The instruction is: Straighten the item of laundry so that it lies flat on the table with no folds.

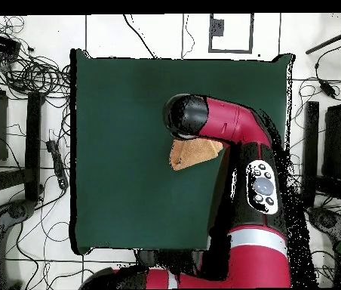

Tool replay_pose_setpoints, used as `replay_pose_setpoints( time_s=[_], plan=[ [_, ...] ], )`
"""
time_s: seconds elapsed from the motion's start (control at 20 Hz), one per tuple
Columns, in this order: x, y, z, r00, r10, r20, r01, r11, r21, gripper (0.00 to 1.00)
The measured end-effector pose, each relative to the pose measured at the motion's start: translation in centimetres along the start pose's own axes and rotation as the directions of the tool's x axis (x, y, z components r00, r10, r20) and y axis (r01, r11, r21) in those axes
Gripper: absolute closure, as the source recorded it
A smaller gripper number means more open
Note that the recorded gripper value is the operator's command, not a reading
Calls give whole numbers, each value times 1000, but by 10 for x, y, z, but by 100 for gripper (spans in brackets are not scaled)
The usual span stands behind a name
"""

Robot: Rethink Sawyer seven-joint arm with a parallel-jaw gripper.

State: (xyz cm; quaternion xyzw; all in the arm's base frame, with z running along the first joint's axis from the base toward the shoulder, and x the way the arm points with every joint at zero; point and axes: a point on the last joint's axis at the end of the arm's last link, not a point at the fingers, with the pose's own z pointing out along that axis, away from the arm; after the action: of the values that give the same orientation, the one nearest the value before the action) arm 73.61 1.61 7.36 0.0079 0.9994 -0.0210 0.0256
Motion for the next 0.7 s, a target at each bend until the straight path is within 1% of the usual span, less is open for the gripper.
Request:
replay_pose_setpoints(
  time_s=[0.25,0.7],
  plan=[
    [-12,-3,-7,1000,1,27,-1,1000,4,0],
    [-21,-8,-12,999,12,46,-12,1000,2,0]
  ],
)
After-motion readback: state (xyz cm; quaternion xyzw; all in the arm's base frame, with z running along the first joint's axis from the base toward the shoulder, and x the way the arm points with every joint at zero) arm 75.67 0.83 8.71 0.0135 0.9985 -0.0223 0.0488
